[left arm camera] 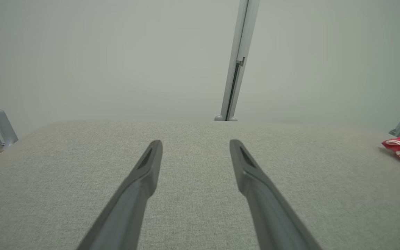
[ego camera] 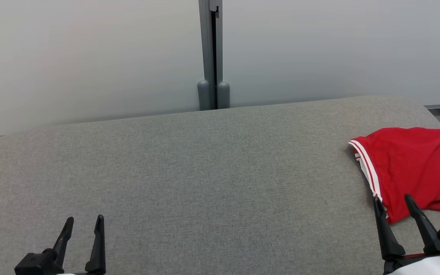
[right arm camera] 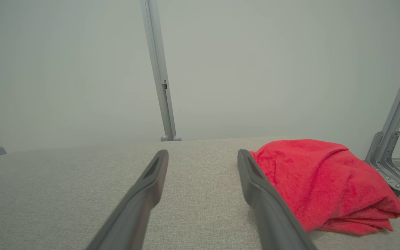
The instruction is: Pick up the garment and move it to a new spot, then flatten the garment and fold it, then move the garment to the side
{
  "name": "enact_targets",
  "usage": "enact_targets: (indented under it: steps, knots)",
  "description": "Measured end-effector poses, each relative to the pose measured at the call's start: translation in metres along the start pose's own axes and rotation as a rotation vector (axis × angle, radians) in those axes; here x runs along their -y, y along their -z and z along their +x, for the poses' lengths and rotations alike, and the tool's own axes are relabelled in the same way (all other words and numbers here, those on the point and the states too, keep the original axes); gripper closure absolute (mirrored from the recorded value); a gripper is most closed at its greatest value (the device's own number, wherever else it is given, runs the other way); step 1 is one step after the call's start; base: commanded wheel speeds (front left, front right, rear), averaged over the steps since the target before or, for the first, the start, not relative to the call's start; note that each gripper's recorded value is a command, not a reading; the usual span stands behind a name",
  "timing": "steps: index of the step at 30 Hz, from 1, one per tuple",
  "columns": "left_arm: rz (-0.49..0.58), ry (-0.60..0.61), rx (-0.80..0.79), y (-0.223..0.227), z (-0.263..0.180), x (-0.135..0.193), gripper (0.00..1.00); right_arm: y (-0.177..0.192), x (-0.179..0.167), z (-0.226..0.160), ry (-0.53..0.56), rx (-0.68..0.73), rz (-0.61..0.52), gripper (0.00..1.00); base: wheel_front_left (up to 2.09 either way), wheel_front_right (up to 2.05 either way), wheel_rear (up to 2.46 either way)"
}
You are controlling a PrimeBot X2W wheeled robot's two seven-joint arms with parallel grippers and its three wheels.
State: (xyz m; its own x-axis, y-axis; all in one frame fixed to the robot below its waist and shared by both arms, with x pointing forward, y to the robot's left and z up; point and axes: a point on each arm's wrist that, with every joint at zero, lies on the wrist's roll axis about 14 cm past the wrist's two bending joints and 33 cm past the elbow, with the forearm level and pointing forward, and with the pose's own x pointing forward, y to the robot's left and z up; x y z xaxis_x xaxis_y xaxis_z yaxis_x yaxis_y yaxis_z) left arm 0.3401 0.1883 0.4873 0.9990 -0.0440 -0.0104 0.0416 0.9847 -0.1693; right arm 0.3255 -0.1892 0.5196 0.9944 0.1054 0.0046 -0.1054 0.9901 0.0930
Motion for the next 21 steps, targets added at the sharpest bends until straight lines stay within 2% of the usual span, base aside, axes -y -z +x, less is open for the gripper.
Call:
enact_targets:
  steps: [21]
  knots:
    - [0.003,0.015,-0.021,0.0061,0.0012,0.0037,0.00,0.0009,-0.0002,-0.0027,0.002,0.000,0.016,0.00,0.00,0.00,0.00]
